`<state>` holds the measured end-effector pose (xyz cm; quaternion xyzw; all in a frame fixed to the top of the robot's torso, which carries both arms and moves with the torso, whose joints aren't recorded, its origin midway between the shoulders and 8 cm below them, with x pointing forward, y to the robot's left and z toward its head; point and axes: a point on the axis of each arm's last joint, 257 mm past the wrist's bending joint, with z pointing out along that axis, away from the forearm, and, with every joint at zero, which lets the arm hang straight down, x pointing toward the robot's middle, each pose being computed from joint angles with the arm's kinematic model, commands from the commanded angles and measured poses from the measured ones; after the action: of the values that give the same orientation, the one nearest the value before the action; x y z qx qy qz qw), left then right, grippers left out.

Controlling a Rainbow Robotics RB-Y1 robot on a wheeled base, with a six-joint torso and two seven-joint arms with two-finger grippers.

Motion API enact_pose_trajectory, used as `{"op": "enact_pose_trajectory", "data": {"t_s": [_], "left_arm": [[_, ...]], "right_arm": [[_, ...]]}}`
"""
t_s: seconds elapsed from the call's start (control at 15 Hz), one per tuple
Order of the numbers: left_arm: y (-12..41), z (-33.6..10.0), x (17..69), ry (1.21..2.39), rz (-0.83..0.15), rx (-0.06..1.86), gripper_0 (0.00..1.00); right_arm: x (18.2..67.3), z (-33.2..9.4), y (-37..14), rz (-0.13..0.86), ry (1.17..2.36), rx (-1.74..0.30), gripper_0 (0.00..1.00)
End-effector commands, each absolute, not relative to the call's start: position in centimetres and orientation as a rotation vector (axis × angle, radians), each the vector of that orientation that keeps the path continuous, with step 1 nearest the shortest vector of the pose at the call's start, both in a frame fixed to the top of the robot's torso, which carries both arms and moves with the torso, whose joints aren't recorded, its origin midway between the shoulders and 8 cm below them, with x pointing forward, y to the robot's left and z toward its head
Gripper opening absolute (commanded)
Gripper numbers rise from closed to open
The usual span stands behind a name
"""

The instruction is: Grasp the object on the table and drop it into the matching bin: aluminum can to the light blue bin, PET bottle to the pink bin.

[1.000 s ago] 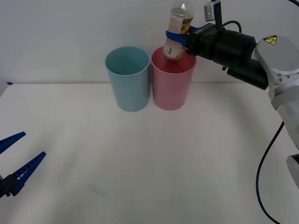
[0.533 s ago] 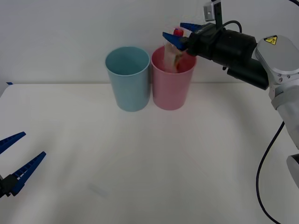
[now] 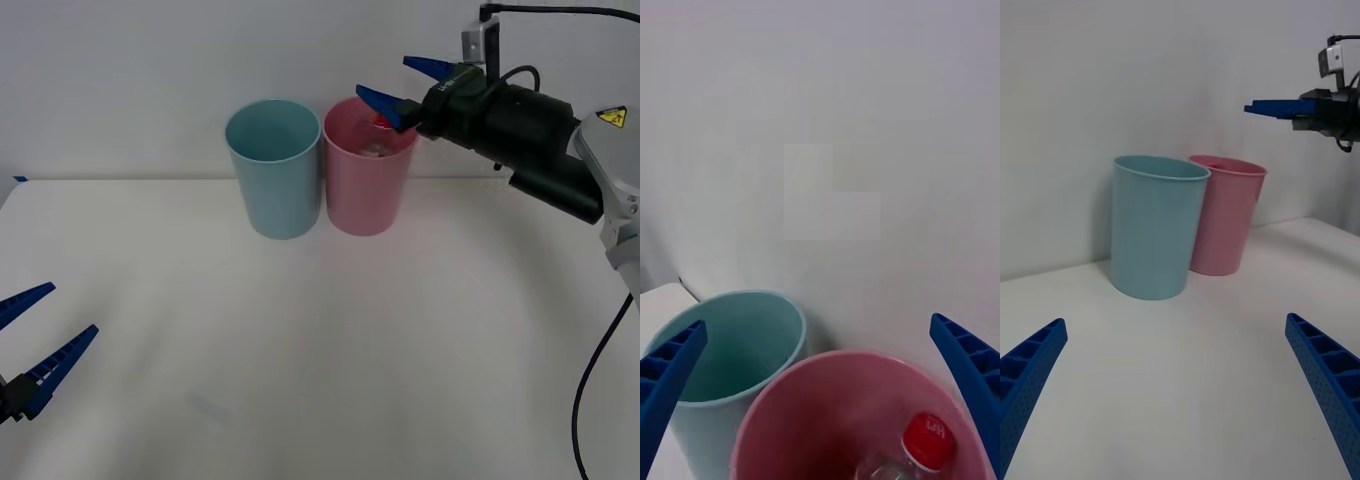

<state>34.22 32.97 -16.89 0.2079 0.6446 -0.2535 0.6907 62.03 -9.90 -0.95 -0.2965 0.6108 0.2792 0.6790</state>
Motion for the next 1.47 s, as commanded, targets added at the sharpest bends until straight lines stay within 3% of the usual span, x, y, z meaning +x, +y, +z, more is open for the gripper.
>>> {"op": "enact_pose_trajectory", "data": {"t_s": [0.07, 0.67, 0.93, 1.33, 1.47], "left_arm": [[33.0, -16.9, 34.2, 1.441, -0.567, 0.465, 1.0], [33.0, -16.9, 34.2, 1.441, -0.567, 0.465, 1.0], [33.0, -16.9, 34.2, 1.441, -0.567, 0.465, 1.0], [33.0, -16.9, 34.2, 1.441, -0.567, 0.465, 1.0], [33.0, -16.9, 34.2, 1.441, -0.567, 0.465, 1.0]], "right_arm": [[59.5, -2.2, -11.1, 0.639, 1.361, -0.666, 1.0], [49.8, -7.3, -17.7, 0.619, 1.388, -0.612, 1.0], [46.8, -10.1, -20.9, 0.576, 1.436, -0.617, 1.0], [43.3, -13.9, -25.9, 0.426, 1.454, -0.657, 1.0], [41.7, -14.9, -27.6, 0.428, 1.484, -0.619, 1.0]]}}
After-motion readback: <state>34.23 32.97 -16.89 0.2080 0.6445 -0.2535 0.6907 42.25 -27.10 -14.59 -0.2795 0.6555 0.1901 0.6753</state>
